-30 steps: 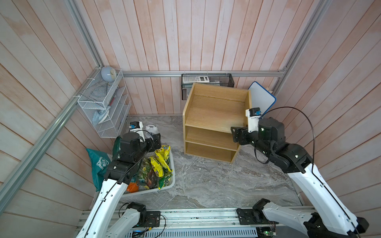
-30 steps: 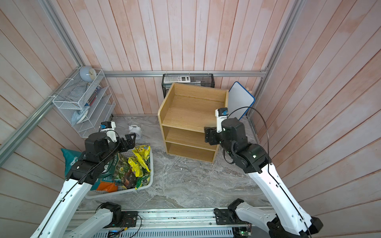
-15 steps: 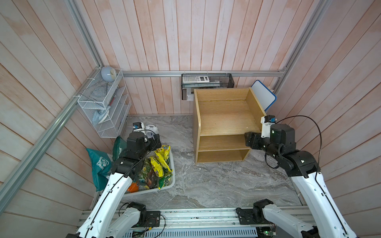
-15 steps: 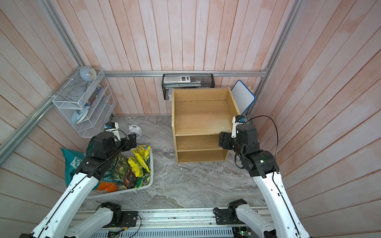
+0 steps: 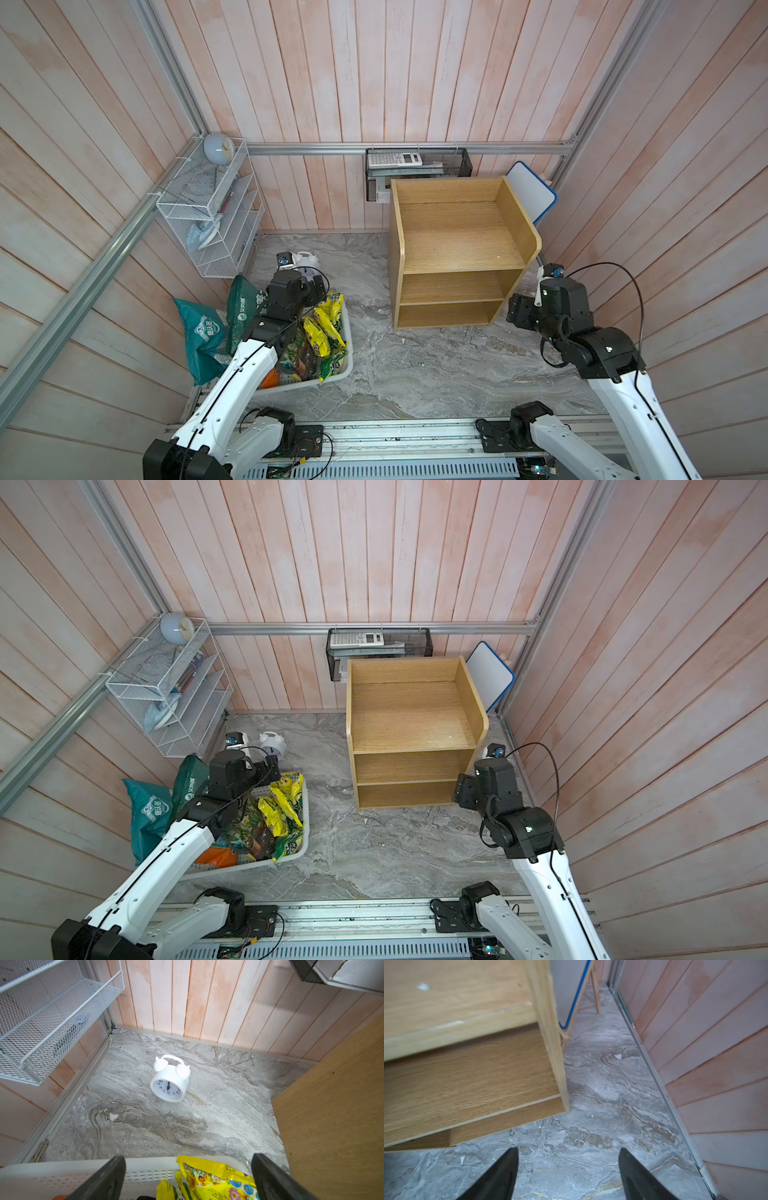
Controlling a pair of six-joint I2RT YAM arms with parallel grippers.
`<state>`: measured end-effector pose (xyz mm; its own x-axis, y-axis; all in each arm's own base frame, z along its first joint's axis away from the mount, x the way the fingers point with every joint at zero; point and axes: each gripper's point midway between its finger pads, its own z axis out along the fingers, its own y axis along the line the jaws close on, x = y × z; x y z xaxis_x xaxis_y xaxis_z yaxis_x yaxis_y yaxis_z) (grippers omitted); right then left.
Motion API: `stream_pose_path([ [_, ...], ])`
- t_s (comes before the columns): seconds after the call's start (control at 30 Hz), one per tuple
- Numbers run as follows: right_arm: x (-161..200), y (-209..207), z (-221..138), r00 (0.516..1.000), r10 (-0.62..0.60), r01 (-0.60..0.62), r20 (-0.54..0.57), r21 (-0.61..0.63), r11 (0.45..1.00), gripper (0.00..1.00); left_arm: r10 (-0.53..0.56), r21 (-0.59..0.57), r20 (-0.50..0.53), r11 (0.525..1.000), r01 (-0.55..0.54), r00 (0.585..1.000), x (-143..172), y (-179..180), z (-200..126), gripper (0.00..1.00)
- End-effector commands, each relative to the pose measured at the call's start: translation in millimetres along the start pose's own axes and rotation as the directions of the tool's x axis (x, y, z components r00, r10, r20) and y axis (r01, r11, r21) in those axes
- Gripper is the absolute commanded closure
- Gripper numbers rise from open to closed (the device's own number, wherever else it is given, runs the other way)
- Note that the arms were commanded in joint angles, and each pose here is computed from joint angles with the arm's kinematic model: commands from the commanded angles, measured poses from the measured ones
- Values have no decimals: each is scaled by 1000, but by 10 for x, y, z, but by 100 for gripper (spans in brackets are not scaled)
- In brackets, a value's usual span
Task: Take down the fertilizer bag from the shelf
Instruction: Reset both arms
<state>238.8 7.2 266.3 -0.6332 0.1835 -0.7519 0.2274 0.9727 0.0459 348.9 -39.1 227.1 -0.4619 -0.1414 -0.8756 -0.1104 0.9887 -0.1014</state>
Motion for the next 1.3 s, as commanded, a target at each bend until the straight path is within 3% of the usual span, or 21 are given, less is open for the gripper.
stream_pose_path([
  [0.0, 49, -322, 207, 998, 64, -62, -7, 147, 987, 18, 39, -43, 62, 998, -37, 997, -27, 86, 55, 0],
  [0.2, 12, -671, 641, 987, 143, -156, 79, 206, 966, 16, 37, -42, 127, 999, -32, 991, 29, 173, 112, 0],
  [0.33, -5, -701, 1024, 979, 53, -96, 197, 214, 972, 15, 61, -49, 86, 997, -57, 994, 159, 197, 239, 0],
  [0.4, 64, -635, 1265, 971, 13, -58, 240, 181, 982, 15, 90, -41, 84, 995, -87, 992, 215, 185, 294, 0],
  [0.7, 264, -496, 1843, 948, 103, -133, 301, 82, 988, 16, 96, -28, 183, 995, -92, 978, 402, 316, 457, 0],
  [0.8, 229, -313, 1977, 940, 10, -14, 341, 10, 1000, 15, 83, -22, 170, 996, -81, 982, 475, 354, 610, 0],
  [0.87, 169, -204, 2007, 917, 26, -5, 398, -54, 999, 15, 81, -21, 187, 997, -78, 979, 534, 359, 714, 0],
  [0.97, 360, -108, 2187, 927, -11, 48, 374, -90, 995, 14, 78, -44, 140, 996, -72, 987, 668, 402, 874, 0],
  [1.0, 379, -96, 2210, 916, -7, 50, 401, -98, 994, 13, 83, -44, 110, 996, -79, 990, 664, 391, 914, 0],
  [1.03, 264, -51, 2178, 879, 17, 50, 477, -127, 991, 5, 85, -36, 107, 996, -82, 991, 657, 371, 953, 0],
  [1.07, 275, -4, 2166, 876, 13, 69, 482, -151, 986, 2, 90, -24, 96, 996, -88, 991, 666, 348, 982, 0],
  [1.17, 332, 38, 2240, 929, -30, 92, 368, -152, 984, 2, 96, -17, 82, 995, -94, 992, 665, 328, 1014, 0],
  [1.27, 275, 28, 2335, 940, -34, 84, 340, -132, 988, 2, 70, -177, 86, 983, -54, 994, 639, 603, 986, 0],
])
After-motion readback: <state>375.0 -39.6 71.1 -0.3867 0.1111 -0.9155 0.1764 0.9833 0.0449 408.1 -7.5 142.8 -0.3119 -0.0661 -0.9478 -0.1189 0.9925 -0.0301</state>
